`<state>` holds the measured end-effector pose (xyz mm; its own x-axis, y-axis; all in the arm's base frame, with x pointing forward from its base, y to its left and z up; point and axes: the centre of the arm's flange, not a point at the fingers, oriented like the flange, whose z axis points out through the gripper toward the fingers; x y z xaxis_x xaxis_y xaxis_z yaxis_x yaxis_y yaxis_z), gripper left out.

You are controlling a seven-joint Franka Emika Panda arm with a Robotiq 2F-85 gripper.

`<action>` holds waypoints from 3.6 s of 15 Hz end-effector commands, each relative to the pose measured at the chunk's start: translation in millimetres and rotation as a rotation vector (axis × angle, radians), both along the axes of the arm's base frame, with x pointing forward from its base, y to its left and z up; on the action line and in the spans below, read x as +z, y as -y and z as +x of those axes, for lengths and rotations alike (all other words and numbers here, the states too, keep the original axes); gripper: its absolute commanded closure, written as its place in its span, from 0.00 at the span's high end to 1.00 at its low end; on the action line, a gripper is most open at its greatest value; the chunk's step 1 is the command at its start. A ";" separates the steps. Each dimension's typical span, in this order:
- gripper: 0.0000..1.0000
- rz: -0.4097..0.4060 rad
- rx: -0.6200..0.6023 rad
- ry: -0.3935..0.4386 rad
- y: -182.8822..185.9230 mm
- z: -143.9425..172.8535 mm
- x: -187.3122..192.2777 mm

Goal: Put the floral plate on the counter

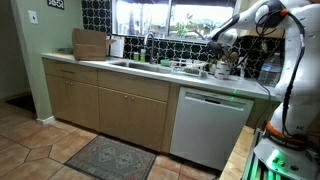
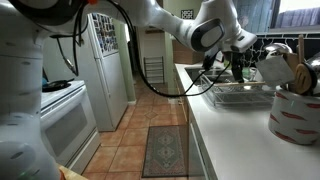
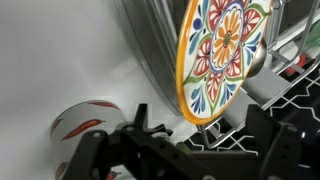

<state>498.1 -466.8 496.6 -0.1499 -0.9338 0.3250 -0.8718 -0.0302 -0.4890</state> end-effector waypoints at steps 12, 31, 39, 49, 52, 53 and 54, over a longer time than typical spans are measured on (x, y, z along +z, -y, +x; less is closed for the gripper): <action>0.44 -0.009 -0.072 -0.051 12.3 32.9 -41.7; 0.04 -0.111 -0.017 -0.083 -24.9 34.4 14.1; 0.04 -0.132 -0.008 -0.076 -40.0 24.5 56.1; 0.38 -0.060 0.009 -0.136 -27.5 18.5 38.8; 0.50 -0.046 0.015 -0.112 -15.1 15.7 28.4; 0.59 -0.035 0.019 -0.105 -11.4 13.8 24.7; 0.66 -0.024 0.028 -0.104 -8.0 11.7 20.3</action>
<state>518.2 -446.7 532.1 -0.1011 -0.9162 0.3878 -0.9258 -0.0561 -0.3739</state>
